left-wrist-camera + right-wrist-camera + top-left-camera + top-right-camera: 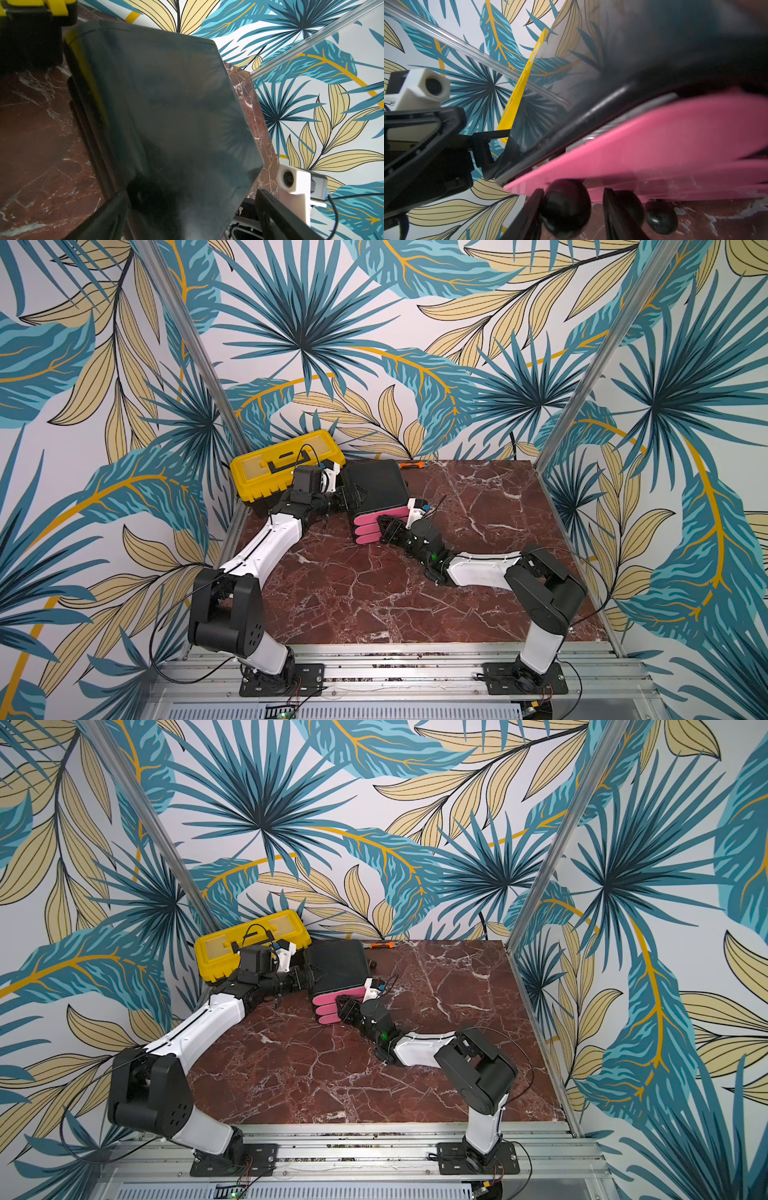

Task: Take the cookies out of the drawer
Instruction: Open the drawer in the storage box.

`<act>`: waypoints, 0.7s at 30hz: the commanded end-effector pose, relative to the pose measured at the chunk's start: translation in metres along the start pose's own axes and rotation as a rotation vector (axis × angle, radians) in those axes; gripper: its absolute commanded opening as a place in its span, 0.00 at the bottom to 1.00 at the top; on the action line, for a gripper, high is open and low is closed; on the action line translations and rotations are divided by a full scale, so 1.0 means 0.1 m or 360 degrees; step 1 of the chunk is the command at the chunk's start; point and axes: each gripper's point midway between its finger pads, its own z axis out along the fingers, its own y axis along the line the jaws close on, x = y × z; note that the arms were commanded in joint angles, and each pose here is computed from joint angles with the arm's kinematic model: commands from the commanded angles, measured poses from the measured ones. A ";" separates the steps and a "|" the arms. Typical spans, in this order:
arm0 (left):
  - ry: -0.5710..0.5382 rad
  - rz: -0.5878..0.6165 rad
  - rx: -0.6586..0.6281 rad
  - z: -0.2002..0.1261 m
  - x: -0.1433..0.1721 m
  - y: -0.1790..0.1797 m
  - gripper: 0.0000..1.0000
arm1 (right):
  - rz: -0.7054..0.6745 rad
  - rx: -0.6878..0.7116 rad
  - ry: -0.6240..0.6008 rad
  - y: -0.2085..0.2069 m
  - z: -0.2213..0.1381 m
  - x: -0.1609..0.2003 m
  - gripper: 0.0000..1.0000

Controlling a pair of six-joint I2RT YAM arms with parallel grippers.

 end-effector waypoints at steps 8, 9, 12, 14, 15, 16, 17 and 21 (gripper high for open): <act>0.0075 -0.0025 0.0061 0.07 0.14 -0.02 1.00 | -0.0162 0.0118 0.0087 -0.02 -0.09 0.07 0.34; 0.0084 -0.0023 0.0061 0.07 0.16 -0.02 1.00 | -0.0179 0.0126 0.0098 -0.01 -0.11 0.09 0.33; 0.0103 -0.0012 0.0036 0.07 0.18 -0.01 1.00 | -0.0233 0.0160 0.0125 0.03 -0.18 0.13 0.29; 0.0102 0.0005 0.0005 0.06 0.18 0.01 1.00 | -0.0264 0.0227 0.0122 -0.01 -0.24 0.10 0.27; 0.0133 -0.0009 -0.0026 0.06 0.23 0.05 1.00 | -0.0291 0.0224 0.0159 0.05 -0.29 0.21 0.26; 0.0133 -0.0004 -0.0035 0.04 0.23 0.06 1.00 | -0.0314 0.0242 0.0169 0.05 -0.33 0.24 0.26; 0.0133 0.0000 -0.0040 0.04 0.23 0.06 1.00 | -0.0333 0.0259 0.0180 0.05 -0.37 0.26 0.26; 0.0136 -0.0002 -0.0054 0.04 0.24 0.07 1.00 | -0.0395 0.0322 0.0214 0.03 -0.54 0.34 0.25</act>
